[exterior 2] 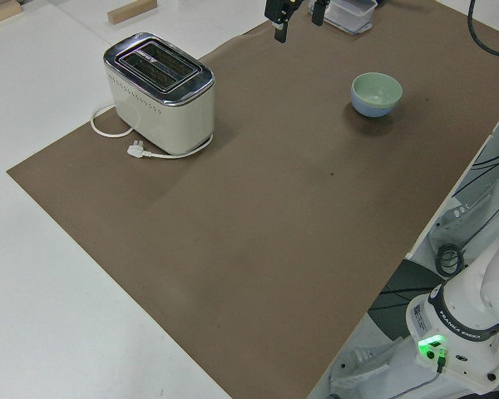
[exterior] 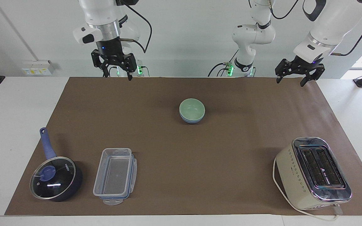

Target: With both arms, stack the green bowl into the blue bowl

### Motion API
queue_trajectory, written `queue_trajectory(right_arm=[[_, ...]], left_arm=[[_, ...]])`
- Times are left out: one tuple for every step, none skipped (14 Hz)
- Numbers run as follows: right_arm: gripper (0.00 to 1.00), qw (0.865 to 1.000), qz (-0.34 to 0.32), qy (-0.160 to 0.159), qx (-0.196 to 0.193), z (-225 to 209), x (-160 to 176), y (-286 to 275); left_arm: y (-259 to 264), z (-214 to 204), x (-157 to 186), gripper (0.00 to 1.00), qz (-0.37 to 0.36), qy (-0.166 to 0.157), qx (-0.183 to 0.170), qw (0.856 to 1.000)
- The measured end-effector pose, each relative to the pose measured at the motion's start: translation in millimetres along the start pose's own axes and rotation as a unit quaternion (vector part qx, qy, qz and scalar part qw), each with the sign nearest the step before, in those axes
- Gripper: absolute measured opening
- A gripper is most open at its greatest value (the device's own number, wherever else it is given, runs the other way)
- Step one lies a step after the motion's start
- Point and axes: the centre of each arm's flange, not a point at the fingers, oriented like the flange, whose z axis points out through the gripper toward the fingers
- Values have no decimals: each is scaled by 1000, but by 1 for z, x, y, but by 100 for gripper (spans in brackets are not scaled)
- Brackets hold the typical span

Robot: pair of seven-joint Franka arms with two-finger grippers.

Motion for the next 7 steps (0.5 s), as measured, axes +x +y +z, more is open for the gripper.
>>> queue_trajectory(right_arm=[[100,1000,18,-2,-1,-7,6,19],[100,999,33,-2,-2,-14,10,36],[100,999,49,0,-2,-20,14,52],[100,998,63,-3,-4,-24,16,69],[100,997,71,-6,-5,-25,18,86],[100,997,72,-9,-5,-26,21,99],[100,998,69,-11,-5,-26,23,112]], left_arm=[[0,0,0,100,0,0,0,1000],[0,0,0,100,0,0,0,1000],[0,0,0,100,0,0,0,1000],[0,0,0,100,0,0,0,1000],[0,0,0,100,0,0,0,1000],[0,0,0,100,0,0,0,1000],[0,0,0,100,0,0,0,1000]])
